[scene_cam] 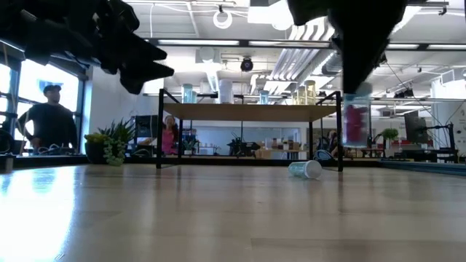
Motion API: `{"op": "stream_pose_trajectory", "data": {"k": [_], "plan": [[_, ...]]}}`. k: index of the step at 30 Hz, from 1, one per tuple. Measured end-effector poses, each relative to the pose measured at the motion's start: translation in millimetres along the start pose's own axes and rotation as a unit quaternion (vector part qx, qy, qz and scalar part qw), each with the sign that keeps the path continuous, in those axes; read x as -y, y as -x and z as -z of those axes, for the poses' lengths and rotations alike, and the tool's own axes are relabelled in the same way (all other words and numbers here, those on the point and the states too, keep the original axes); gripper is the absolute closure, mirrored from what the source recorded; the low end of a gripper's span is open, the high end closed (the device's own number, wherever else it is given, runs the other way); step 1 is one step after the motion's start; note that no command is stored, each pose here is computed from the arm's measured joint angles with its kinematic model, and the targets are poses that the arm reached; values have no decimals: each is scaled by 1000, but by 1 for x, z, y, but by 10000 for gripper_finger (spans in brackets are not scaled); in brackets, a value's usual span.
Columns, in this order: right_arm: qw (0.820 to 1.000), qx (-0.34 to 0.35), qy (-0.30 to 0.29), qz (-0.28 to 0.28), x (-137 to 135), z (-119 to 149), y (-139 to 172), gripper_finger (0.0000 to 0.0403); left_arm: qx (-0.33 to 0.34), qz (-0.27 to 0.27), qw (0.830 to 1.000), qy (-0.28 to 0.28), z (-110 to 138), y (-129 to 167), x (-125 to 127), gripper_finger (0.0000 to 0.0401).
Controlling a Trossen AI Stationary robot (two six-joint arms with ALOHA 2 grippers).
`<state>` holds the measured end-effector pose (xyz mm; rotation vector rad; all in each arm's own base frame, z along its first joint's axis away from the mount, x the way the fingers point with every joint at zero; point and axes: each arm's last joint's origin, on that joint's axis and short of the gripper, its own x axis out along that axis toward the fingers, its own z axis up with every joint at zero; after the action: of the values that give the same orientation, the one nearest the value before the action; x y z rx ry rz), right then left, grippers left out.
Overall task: Pick and place medicine bottles onto shelf by color
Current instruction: Put the bottom blue pill bottle on the shelf aligned with the other blue pill bottle
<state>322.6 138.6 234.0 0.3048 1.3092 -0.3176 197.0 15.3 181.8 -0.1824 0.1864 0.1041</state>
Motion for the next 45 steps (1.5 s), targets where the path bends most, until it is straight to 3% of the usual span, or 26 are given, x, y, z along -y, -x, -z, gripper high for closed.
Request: {"op": "stream_pose_trajectory", "data": {"k": [11, 15, 20, 26, 34, 45], "plan": [[998, 43, 41, -23, 23, -36, -5, 308, -18, 41, 999, -11, 25, -34, -2, 192], [996, 67, 55, -32, 30, -48, -6, 308, -24, 72, 997, -11, 28, -51, 0, 192], [993, 87, 61, -42, 37, -59, -6, 308, -43, 73, 996, -9, 30, -78, 0, 192], [991, 96, 76, -54, 39, -64, -6, 308, -57, 74, 996, -8, 34, -105, 0, 192], [986, 122, 89, -69, 36, -69, -5, 308, -66, 130, 989, 3, 34, -131, 6, 192], [984, 132, 95, -73, 35, -70, -4, 308, -76, 162, 984, 6, 35, -141, 13, 193]]}}
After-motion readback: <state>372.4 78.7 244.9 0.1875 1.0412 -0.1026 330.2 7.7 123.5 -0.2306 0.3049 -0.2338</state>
